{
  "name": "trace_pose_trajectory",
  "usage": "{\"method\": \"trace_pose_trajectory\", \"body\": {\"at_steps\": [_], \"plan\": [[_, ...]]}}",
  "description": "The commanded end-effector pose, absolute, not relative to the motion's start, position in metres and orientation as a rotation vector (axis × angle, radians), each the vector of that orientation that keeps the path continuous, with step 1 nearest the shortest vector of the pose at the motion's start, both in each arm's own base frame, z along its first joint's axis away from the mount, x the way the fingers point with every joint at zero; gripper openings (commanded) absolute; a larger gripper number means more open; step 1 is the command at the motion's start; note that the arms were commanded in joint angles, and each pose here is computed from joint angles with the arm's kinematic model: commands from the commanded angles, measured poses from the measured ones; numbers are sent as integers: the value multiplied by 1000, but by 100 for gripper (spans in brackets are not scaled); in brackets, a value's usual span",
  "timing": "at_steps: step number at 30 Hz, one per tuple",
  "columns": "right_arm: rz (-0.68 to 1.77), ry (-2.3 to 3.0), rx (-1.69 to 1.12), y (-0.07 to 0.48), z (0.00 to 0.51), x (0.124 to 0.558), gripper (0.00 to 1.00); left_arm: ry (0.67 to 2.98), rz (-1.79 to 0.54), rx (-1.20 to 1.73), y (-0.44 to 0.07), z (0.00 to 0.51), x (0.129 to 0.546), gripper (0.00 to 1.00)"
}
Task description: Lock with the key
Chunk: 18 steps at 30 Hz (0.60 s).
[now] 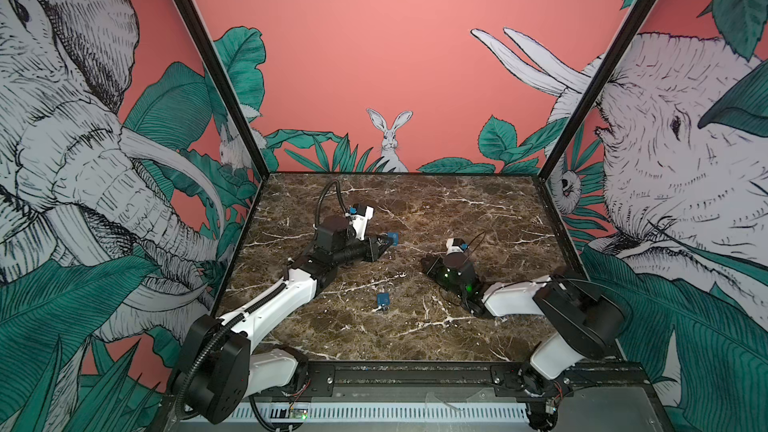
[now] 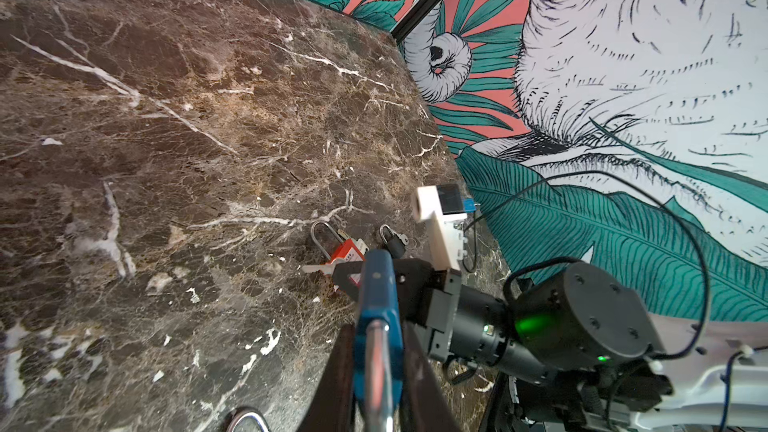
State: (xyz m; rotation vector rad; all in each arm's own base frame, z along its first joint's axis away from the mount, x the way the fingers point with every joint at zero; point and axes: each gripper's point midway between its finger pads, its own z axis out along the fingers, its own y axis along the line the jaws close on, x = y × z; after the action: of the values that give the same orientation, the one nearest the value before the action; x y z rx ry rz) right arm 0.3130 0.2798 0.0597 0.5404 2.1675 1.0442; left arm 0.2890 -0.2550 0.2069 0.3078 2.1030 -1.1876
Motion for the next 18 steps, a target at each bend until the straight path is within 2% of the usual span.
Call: {"method": "trace_pose_trajectory", "body": {"at_steps": [1, 14, 18], "plan": [[1095, 2067, 649, 285, 64, 320, 0, 2047, -1185, 330, -251, 224, 285, 0], [952, 2137, 722, 271, 34, 301, 0, 2071, -1137, 344, -247, 216, 282, 0], [948, 2145, 708, 272, 30, 299, 11, 2066, -1140, 352, -247, 217, 282, 0]]}}
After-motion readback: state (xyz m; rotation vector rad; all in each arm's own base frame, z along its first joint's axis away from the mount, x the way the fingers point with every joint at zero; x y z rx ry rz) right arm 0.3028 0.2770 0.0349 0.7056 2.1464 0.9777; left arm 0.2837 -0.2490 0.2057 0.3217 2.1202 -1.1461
